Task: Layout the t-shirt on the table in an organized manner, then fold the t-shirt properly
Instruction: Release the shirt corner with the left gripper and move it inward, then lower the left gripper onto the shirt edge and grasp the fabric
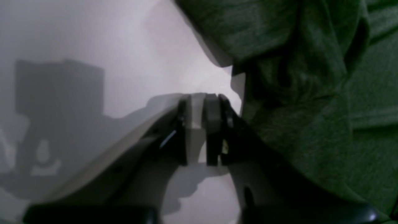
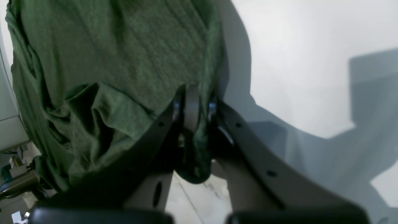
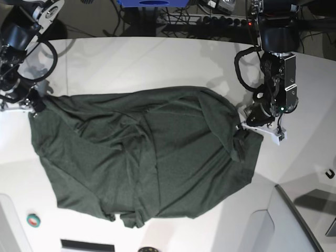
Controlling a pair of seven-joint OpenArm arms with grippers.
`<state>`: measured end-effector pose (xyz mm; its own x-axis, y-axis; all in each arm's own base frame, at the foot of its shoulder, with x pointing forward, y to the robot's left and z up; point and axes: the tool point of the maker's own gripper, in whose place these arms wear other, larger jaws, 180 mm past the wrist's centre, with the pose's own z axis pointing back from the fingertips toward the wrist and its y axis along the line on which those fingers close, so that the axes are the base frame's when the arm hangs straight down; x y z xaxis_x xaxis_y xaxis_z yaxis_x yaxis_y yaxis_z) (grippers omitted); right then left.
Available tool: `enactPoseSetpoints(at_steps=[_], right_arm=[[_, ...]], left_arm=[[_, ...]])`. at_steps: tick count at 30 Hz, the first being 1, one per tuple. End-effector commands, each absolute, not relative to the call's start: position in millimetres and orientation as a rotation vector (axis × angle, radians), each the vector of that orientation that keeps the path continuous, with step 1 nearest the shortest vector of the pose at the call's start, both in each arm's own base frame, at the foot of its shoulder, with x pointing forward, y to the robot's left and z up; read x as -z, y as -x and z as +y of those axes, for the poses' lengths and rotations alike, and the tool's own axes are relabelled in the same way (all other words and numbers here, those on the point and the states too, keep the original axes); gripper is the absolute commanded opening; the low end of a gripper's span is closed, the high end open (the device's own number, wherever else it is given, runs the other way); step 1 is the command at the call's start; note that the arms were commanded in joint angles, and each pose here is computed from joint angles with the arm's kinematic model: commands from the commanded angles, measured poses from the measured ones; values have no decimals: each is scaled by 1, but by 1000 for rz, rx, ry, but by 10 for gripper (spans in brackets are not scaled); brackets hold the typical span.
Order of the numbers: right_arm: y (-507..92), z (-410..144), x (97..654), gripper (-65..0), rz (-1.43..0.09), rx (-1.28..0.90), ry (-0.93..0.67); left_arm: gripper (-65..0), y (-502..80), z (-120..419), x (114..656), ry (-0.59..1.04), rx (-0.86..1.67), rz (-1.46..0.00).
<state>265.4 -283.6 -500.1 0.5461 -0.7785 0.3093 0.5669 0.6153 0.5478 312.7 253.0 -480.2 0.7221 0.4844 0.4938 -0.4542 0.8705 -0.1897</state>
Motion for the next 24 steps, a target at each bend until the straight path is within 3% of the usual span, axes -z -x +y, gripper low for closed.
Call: enactPoseSetpoints(at_steps=[1, 18, 22, 24], right_arm=[[-265, -292, 498, -648, -566, 819, -382], [-267, -292, 497, -648, -570, 818, -382], [-267, -292, 497, -648, -570, 818, -382], [-267, -292, 497, -648, -570, 818, -382]], left_arm=[[-564, -329, 258, 466, 53, -512, -606], [-568, -353, 248, 441, -84, -379, -688], [-650, -358, 247, 438, -80, -382, -694], [-650, -359, 246, 438, -77, -382, -696]])
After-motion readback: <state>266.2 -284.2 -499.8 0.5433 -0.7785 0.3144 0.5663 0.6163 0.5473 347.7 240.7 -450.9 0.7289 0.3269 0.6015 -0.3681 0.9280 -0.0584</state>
